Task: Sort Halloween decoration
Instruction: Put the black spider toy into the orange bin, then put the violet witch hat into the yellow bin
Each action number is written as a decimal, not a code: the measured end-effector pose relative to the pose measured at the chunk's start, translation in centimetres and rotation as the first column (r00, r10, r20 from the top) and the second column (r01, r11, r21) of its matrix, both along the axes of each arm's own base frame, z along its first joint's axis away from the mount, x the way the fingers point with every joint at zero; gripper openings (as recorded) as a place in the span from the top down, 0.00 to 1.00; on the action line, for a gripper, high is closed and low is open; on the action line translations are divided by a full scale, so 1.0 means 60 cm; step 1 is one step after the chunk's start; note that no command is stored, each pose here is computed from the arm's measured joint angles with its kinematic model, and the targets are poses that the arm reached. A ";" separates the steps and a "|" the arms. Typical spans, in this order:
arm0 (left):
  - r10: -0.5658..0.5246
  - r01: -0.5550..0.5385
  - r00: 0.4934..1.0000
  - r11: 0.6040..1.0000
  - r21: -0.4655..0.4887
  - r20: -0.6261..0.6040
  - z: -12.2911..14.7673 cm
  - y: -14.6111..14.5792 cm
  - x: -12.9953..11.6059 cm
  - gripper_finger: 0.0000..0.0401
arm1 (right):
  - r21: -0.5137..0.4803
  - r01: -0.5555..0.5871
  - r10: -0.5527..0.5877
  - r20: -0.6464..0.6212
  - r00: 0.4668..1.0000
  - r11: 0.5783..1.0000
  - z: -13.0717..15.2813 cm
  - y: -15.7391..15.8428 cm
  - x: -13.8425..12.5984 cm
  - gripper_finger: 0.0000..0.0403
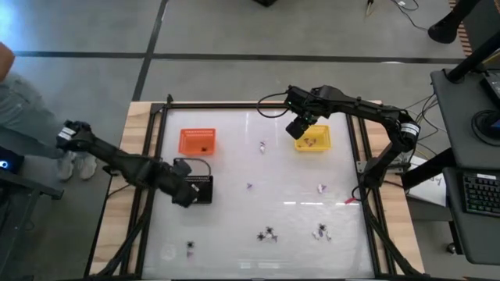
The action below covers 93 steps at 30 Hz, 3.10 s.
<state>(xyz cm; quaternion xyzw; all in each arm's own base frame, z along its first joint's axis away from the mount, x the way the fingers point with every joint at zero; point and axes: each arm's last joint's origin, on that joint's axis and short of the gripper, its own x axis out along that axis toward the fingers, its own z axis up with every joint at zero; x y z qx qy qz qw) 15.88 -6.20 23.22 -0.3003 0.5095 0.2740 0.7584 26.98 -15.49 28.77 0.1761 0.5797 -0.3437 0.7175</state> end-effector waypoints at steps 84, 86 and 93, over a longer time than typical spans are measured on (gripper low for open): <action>-0.165 0.177 0.984 0.940 0.291 -0.068 0.094 0.336 0.033 0.77 | 0.206 -0.097 0.047 0.235 0.971 0.974 -0.115 -0.020 0.116 0.70; -0.159 0.170 0.985 0.940 0.295 -0.059 0.097 0.334 0.031 0.77 | 0.203 -0.124 0.076 0.229 0.971 0.971 -0.131 -0.017 0.127 0.70; -0.157 0.165 0.986 0.939 0.301 -0.051 0.102 0.330 0.027 0.77 | 0.169 -0.213 0.170 0.240 0.956 0.962 -0.165 -0.013 0.154 0.70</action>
